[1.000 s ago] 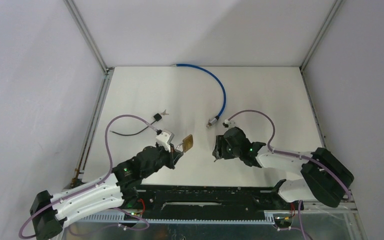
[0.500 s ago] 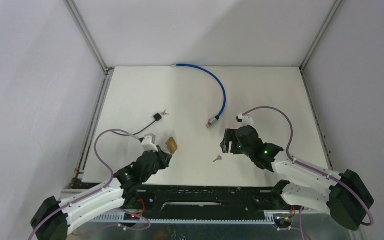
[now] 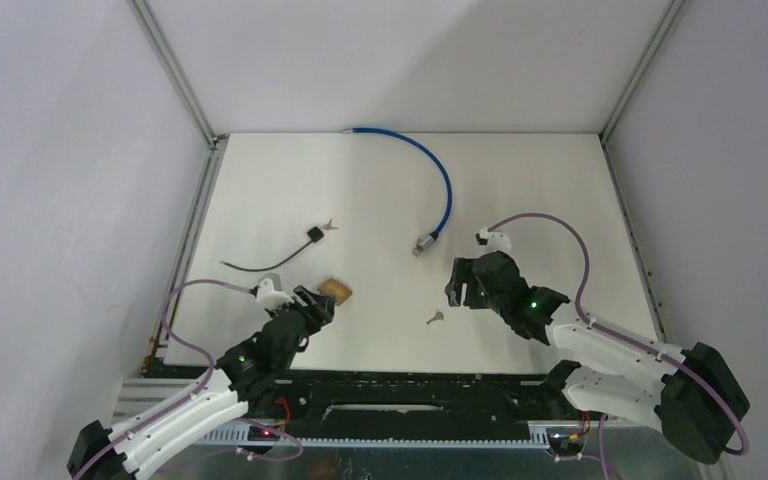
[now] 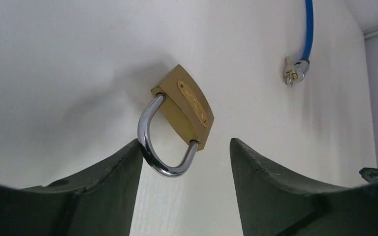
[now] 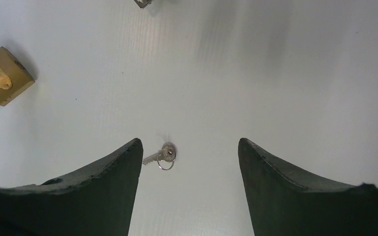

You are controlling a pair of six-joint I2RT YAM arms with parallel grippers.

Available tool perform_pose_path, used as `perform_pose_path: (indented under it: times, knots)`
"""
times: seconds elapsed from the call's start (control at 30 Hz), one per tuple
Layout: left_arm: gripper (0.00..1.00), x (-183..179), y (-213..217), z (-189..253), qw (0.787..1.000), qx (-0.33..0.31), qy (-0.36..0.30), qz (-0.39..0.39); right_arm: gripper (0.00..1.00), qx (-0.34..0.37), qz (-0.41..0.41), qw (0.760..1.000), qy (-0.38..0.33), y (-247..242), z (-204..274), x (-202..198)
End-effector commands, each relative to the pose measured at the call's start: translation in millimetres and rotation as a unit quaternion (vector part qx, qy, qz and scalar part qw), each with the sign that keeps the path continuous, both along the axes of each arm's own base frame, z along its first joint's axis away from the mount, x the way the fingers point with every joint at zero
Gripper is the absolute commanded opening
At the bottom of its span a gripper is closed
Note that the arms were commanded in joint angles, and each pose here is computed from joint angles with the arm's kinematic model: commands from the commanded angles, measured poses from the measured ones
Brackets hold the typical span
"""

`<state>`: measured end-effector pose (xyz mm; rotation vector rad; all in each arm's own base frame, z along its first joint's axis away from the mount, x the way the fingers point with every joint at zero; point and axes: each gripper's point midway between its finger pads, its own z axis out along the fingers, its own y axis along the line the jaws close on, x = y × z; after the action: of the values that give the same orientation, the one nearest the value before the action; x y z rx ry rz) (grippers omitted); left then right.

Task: Lock with the key
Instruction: Place the lock at the center of the board.

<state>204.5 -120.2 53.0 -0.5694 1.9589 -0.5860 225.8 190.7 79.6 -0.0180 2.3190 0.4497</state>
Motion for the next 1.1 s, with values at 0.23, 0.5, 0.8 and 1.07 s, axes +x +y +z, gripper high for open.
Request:
perform_pose_path:
  times: [0.23, 0.5, 0.8, 1.07]
  knots:
    - [0.95, 16.8, 37.0, 38.5, 0.991, 0.120, -0.024, 0.061, 0.72, 0.004, -0.032, 0.999, -0.031, -14.2, 21.1, 8.5]
    - [0.94, 50.1, 44.2, 61.6, 0.986, 0.161, -0.012, 0.051, 0.72, 0.010, -0.033, 0.999, -0.032, -18.7, 25.8, 6.4]
    - [0.92, 120.3, 59.4, 76.3, 0.987, 0.158, 0.013, 0.022, 0.72, 0.013, -0.021, 0.999, -0.029, -18.3, 27.4, 1.8]
    - [0.95, 175.1, 48.7, 66.2, 0.984, 0.170, 0.059, 0.011, 0.72, 0.007, -0.011, 0.999, -0.032, -20.2, 28.9, -0.6]
